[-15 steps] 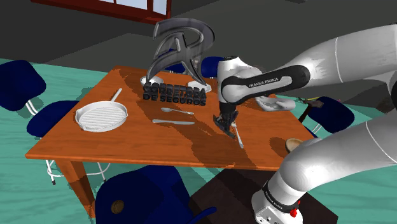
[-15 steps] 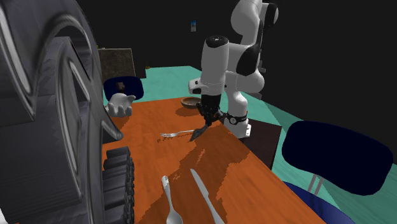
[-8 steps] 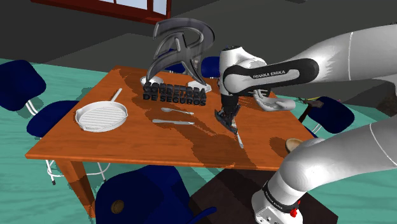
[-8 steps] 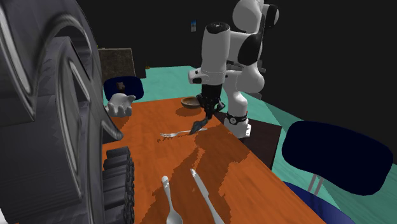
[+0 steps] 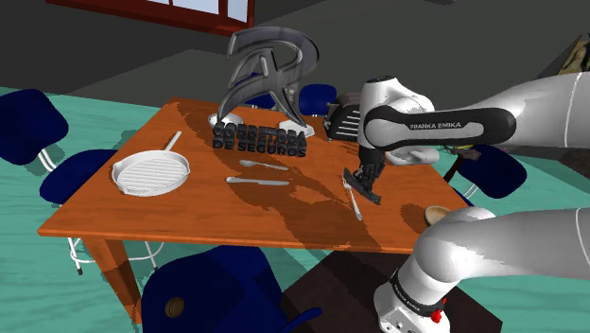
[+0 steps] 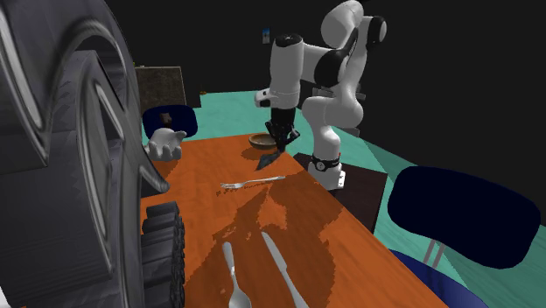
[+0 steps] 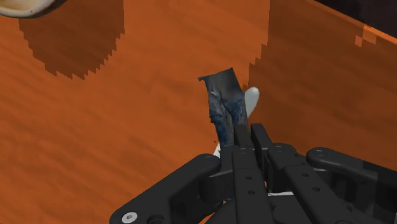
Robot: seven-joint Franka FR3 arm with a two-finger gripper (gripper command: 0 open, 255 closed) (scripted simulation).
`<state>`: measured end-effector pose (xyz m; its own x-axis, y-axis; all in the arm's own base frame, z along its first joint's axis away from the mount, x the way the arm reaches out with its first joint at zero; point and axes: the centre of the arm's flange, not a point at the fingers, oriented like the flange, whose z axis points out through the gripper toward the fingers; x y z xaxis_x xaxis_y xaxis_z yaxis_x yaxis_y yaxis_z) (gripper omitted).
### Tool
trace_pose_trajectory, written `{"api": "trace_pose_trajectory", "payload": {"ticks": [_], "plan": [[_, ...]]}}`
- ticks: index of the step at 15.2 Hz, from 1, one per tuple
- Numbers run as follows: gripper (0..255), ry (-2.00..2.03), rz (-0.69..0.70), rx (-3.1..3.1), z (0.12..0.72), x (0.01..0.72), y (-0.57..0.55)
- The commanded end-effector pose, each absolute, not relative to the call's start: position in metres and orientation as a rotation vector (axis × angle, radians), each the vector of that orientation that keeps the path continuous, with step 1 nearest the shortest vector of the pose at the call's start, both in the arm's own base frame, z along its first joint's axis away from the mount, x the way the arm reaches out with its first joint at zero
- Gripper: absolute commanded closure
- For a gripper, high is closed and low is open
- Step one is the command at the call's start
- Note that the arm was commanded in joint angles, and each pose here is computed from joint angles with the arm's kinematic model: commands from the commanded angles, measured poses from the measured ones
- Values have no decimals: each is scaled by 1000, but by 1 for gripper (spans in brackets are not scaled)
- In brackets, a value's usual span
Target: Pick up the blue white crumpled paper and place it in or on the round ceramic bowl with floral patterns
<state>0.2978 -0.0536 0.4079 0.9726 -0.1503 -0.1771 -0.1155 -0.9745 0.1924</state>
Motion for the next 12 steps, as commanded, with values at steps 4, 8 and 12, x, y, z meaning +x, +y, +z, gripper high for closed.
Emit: {"api": "trace_pose_trajectory", "payload": {"ticks": [4,8,12], "plan": [[255,-198,-285,2939,410,246,-96],[255,-198,-285,2939,409,207,-131],[255,-198,-285,2939,409,167,-166]]}}
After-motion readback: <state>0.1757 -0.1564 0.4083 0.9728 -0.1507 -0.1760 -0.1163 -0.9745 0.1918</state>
